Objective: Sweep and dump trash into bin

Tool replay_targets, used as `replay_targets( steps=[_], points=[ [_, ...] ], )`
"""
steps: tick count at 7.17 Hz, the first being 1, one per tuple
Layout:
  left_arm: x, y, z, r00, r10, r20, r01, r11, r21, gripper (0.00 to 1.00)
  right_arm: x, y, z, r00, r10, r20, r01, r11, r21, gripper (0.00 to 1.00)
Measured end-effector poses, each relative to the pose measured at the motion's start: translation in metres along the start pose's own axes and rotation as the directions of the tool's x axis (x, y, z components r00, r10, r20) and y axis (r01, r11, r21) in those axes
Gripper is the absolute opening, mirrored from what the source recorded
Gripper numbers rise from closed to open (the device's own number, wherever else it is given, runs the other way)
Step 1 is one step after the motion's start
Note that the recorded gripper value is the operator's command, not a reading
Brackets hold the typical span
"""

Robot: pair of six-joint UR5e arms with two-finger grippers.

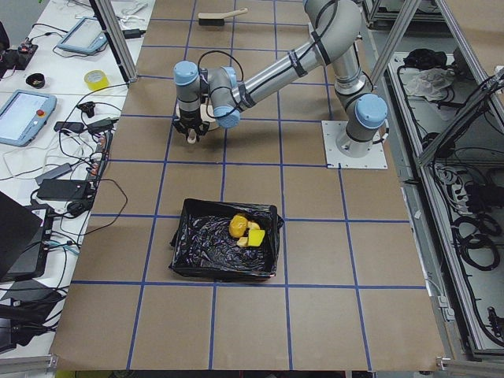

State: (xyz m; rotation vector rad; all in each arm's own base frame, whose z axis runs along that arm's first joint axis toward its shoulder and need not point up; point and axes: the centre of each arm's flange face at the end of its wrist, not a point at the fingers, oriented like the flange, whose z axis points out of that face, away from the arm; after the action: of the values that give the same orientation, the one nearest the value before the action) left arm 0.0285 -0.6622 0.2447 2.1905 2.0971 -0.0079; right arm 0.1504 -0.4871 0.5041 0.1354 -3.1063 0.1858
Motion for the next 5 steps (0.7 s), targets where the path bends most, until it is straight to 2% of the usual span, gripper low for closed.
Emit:
replay_targets(
  steps=[2,3,4,5],
  points=[
    [-0.003,-0.031,-0.031,0.999,-0.033,0.025,0.034,0.999,-0.01,0.55,0.0,-0.002,0.003,1.0,-0.012,0.003,0.012,1.0,-0.004,1.0],
    [-0.001,-0.056,-0.063,0.998,-0.058,0.024,0.059,0.998,-0.013,0.57,0.0,-0.004,0.006,1.0,-0.013,0.005,0.014,1.0,-0.008,1.0],
    [0.006,-0.074,-0.1,0.993,-0.12,0.009,0.12,0.993,0.002,0.78,0.0,-0.003,0.005,1.0,-0.009,0.002,0.009,1.0,-0.007,1.0],
    [0.019,-0.084,-0.138,0.975,-0.223,0.0,0.223,0.974,0.039,0.87,0.001,-0.003,0.003,1.0,-0.004,-0.007,0.004,1.0,0.001,1.0]
  ],
)
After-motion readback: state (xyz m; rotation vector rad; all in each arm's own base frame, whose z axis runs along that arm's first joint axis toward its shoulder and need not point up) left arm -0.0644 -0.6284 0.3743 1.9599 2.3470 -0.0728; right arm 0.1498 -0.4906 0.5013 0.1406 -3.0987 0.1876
